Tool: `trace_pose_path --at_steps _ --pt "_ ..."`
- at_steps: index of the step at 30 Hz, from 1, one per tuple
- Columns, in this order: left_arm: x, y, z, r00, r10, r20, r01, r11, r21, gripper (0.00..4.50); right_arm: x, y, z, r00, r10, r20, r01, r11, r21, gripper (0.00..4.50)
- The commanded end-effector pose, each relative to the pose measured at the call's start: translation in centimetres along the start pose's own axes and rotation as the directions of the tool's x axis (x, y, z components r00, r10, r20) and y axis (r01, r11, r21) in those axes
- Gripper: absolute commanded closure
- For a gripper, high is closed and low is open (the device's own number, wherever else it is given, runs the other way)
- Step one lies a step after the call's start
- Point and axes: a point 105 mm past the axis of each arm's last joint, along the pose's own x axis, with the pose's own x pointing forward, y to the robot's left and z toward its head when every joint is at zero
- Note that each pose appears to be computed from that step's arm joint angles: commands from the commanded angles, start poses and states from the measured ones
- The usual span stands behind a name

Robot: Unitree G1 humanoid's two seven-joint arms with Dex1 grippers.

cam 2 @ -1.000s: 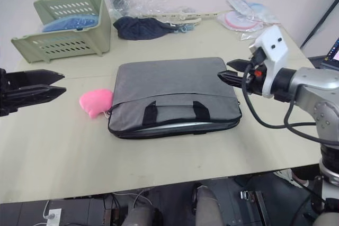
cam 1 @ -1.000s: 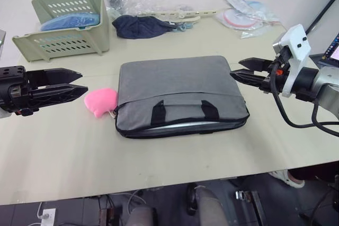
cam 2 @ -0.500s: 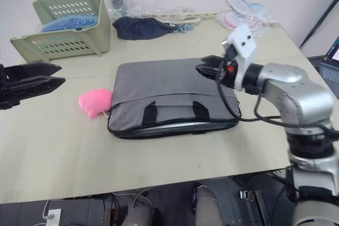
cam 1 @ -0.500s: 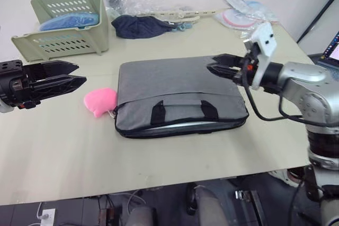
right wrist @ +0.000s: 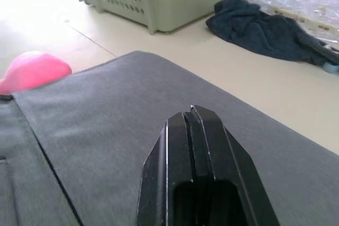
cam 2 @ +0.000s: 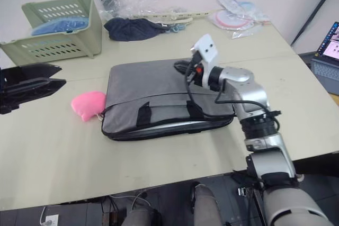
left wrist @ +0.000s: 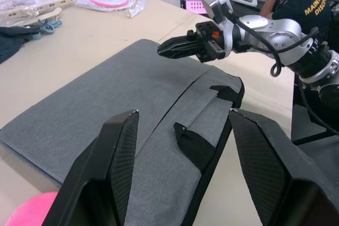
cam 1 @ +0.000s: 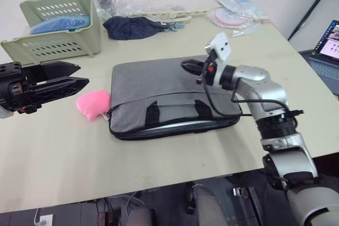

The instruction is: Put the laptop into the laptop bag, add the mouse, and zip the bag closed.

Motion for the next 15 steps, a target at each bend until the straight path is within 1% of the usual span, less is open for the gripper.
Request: trace_pose_path --at_steps 1,6,9,13,15 --pt "-0.4 -0.9 1.1 1.000 -0.002 0.025 0.001 0.999 0.043 1.56 1.1 0.8 1.0 0.997 0.070 0.039 -0.068 0.997 -0.047 4.45" --pt "-0.3 -1.4 0.8 1.000 -0.011 0.009 0.011 1.000 0.027 1.56 2.6 2.0 0.1 0.992 0.124 0.038 -0.123 0.992 -0.034 4.45" --pt "-0.2 -1.9 0.4 1.000 -0.022 -0.006 0.022 1.000 0.011 1.56 3.5 2.6 -1.3 0.990 0.140 0.033 -0.140 0.990 0.012 4.45" --pt "-0.3 -1.9 0.3 1.000 -0.008 -0.015 0.008 1.000 0.011 1.56 4.1 3.4 -2.8 0.987 0.159 0.019 -0.160 0.986 0.037 4.45" --pt "-0.3 -2.0 0.4 1.000 -0.006 -0.016 0.007 1.000 0.012 1.56 4.1 3.8 -4.3 0.985 0.170 -0.005 -0.169 0.984 0.064 4.45"
